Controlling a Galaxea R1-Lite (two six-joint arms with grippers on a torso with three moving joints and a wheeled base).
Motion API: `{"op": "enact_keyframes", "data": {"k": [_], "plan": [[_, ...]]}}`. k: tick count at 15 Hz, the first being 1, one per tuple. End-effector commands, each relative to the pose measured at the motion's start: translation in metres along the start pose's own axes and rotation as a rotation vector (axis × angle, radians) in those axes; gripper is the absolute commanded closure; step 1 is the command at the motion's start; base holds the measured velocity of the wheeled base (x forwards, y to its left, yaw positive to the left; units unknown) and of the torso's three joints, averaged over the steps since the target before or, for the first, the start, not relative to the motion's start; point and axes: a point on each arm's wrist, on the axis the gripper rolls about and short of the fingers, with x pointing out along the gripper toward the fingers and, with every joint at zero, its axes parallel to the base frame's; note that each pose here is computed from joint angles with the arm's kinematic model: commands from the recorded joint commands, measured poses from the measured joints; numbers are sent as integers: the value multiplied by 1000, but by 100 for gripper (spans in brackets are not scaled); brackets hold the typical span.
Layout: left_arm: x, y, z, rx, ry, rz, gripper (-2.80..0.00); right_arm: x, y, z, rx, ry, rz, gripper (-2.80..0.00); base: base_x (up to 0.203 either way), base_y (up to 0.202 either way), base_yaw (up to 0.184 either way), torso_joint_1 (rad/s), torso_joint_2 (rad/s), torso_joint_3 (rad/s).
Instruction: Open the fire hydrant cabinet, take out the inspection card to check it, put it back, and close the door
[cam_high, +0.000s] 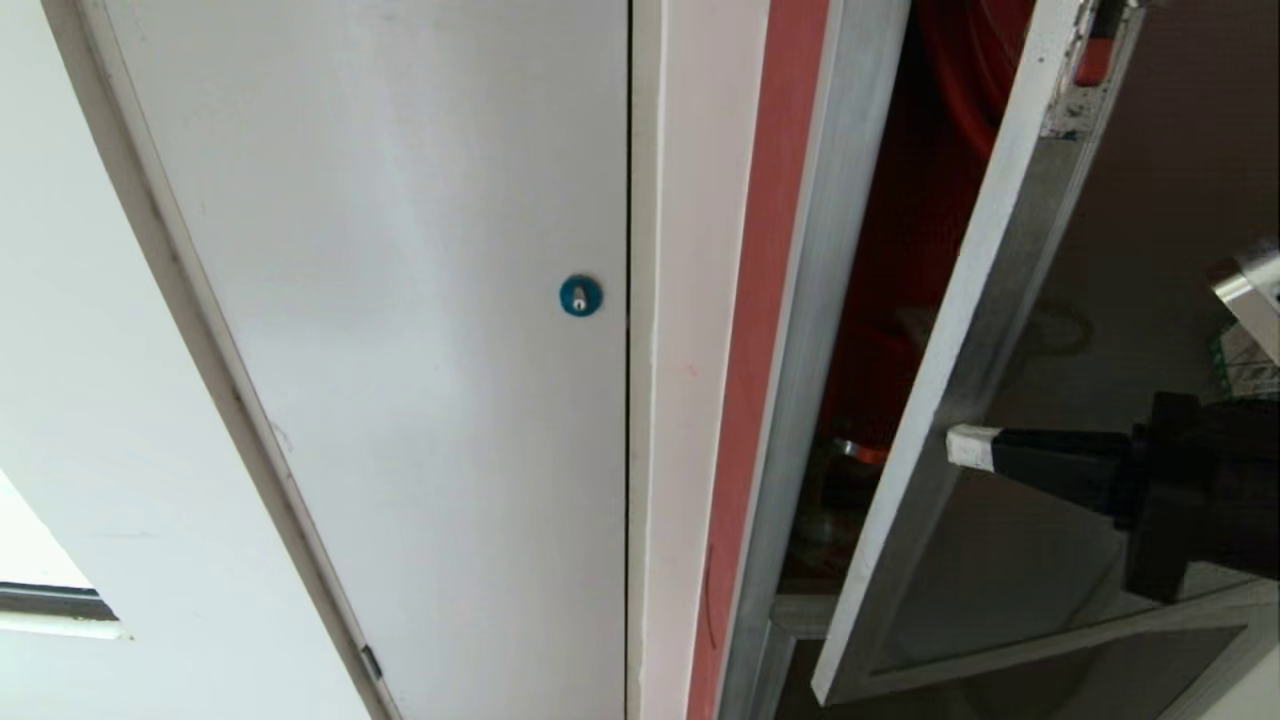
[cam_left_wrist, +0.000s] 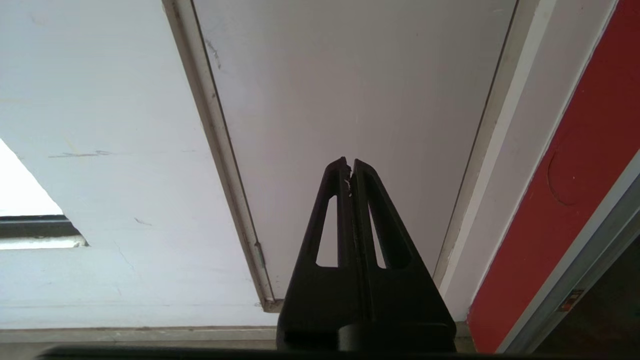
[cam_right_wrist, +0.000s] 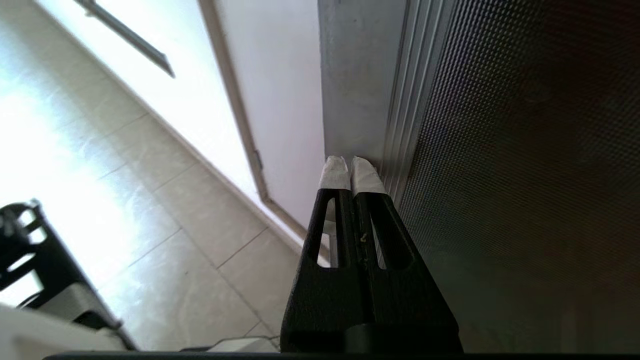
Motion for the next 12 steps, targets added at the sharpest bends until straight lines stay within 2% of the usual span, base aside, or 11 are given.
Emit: {"op": "enact_keyframes", "data": {"k": [1,9,12], "plan": [[1,0,-3,0,13,-1,0,24,-10,-2,9,26,-32,0,0,0,0,0,0,0],[1,0,-3,0,13,-1,0,81,-34,13,15,33,-125,0,0,0,0,0,0,0],[1,0,-3,0,13,-1,0,100,-43,17,4,-35,-178,0,0,0,0,0,0,0]]}}
